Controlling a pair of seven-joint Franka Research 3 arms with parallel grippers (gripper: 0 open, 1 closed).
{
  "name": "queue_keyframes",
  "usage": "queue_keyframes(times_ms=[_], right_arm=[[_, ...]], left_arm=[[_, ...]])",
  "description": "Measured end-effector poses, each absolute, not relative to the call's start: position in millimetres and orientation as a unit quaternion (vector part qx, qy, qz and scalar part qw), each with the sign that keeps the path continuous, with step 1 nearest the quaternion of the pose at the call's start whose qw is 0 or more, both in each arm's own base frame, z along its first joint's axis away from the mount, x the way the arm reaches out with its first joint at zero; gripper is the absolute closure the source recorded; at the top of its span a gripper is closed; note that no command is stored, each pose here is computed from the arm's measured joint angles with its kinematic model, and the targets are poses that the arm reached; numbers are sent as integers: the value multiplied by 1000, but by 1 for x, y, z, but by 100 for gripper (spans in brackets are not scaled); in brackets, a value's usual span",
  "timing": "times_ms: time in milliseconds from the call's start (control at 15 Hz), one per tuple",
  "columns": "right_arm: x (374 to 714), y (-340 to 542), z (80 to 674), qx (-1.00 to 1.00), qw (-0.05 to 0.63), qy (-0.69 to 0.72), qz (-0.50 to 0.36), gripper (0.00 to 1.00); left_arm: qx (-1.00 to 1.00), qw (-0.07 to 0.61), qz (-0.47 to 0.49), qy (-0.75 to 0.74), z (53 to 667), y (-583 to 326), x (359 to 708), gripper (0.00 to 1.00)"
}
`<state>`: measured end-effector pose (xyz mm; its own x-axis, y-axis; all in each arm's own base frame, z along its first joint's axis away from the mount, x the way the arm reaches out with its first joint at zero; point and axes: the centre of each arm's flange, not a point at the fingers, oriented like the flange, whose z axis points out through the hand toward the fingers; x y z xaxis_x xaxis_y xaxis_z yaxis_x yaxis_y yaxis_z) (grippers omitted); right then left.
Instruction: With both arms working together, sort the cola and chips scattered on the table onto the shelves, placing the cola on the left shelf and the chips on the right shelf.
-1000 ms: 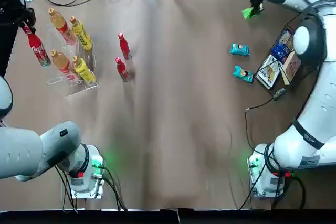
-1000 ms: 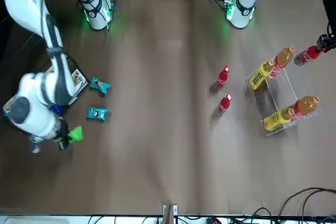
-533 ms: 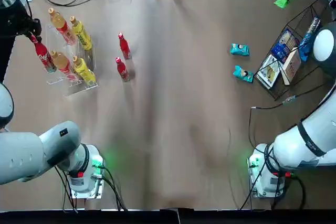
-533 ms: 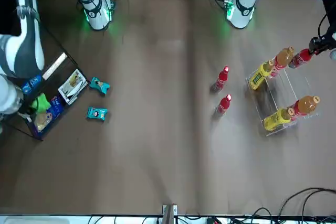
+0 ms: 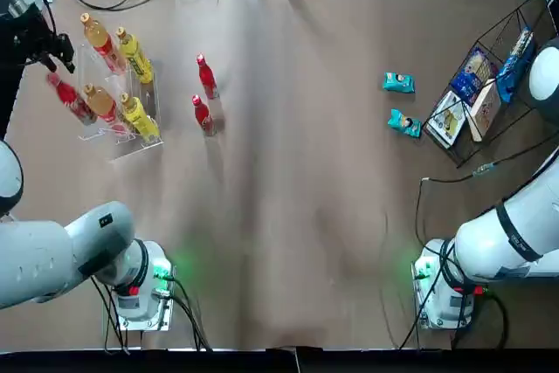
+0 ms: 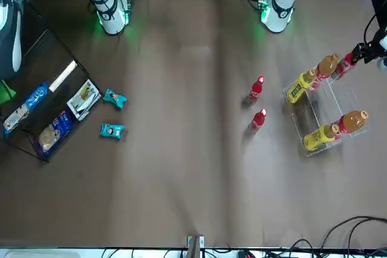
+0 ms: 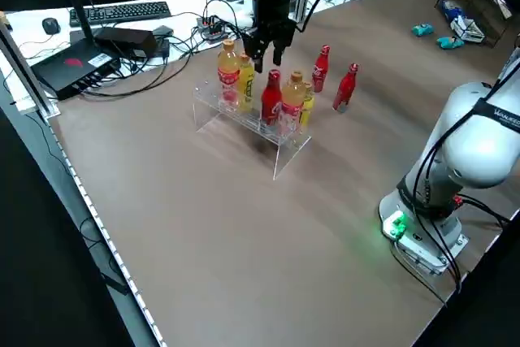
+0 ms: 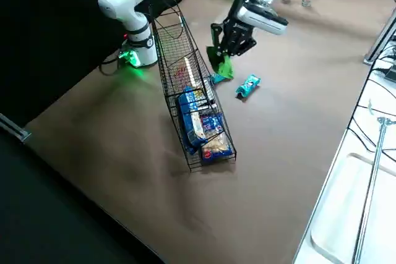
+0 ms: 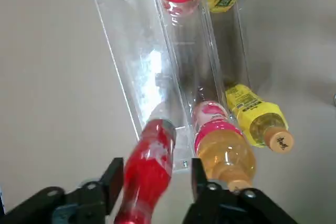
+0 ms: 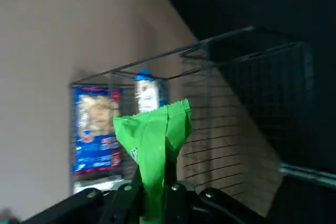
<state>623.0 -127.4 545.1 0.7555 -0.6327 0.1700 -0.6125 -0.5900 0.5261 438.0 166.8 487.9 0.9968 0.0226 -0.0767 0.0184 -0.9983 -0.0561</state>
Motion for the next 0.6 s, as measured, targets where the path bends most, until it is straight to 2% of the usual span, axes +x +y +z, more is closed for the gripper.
queue_keyframes(times_ms=[267, 333, 467, 600], right_arm=[[617, -132, 570, 895, 310, -319, -33, 84], [615, -136, 582, 899, 311, -306, -35, 84], [608, -154, 599, 906, 311, -282, -43, 84], [600, -182, 603, 905, 314, -281, -56, 84]], left_arm=[[-999, 35, 21, -8, 508, 166, 442, 6], [-999, 38, 14, -6, 517, 165, 446, 0], [-999, 43, 3, 9, 531, 153, 460, 0], [-999, 27, 0, 29, 527, 87, 496, 0]])
